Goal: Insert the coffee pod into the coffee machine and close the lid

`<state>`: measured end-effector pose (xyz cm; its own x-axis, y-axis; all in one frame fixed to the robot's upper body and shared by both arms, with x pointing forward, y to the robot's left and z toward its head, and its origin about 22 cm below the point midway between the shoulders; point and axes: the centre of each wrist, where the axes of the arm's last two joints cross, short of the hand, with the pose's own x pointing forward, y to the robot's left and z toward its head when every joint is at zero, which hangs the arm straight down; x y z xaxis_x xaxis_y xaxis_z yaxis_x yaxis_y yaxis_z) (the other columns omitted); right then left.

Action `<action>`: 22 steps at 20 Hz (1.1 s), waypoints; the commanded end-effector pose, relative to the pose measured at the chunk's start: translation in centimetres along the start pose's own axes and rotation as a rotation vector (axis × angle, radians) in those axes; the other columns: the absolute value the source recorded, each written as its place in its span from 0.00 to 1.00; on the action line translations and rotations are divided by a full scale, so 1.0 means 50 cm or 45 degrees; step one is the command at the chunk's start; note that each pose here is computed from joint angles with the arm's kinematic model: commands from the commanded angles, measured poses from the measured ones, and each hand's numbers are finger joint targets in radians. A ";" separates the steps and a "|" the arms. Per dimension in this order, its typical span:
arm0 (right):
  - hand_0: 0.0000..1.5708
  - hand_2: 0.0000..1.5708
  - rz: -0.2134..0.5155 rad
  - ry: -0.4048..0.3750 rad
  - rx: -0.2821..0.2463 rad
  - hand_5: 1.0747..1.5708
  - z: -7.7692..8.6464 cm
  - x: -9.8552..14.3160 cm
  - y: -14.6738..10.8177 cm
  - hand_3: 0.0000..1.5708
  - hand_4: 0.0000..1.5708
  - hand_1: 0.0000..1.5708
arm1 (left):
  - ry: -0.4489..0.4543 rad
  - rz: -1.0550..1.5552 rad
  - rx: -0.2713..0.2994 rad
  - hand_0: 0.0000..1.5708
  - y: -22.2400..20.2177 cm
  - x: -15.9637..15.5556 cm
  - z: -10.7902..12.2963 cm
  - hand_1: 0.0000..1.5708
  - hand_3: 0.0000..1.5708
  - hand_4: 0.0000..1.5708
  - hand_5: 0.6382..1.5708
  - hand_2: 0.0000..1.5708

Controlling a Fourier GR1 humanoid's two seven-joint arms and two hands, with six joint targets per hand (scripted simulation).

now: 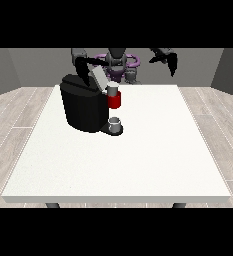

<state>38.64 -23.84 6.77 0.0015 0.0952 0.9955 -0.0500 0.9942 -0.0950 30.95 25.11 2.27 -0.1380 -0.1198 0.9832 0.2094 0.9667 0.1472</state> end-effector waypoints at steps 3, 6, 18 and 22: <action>0.00 0.00 0.043 -0.040 0.096 1.00 -0.019 0.031 0.045 0.00 0.00 0.00 | -0.022 -0.057 0.070 0.00 0.025 -0.005 0.021 0.00 0.00 0.21 1.00 0.00; 0.00 0.00 0.054 -0.072 0.084 1.00 -0.046 0.087 0.017 0.00 0.08 0.00 | -0.007 -0.034 0.064 0.00 0.021 0.029 -0.006 0.00 0.00 0.22 1.00 0.00; 0.00 0.00 0.199 -0.176 0.142 1.00 -0.069 0.154 0.077 0.00 0.00 0.00 | -0.010 -0.067 -0.005 0.00 -0.016 -0.004 0.031 0.00 0.00 0.25 1.00 0.00; 0.00 0.00 0.204 -0.214 0.170 1.00 -0.066 0.175 0.126 0.00 0.00 0.00 | -0.037 -0.067 -0.008 0.00 0.006 0.008 0.013 0.00 0.00 0.23 1.00 0.00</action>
<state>41.45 -20.57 12.99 -0.0589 0.2409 0.9688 -0.0799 0.9662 -0.2451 30.21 25.40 2.63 -0.1708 -0.1673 0.9710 0.1964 0.9599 0.2000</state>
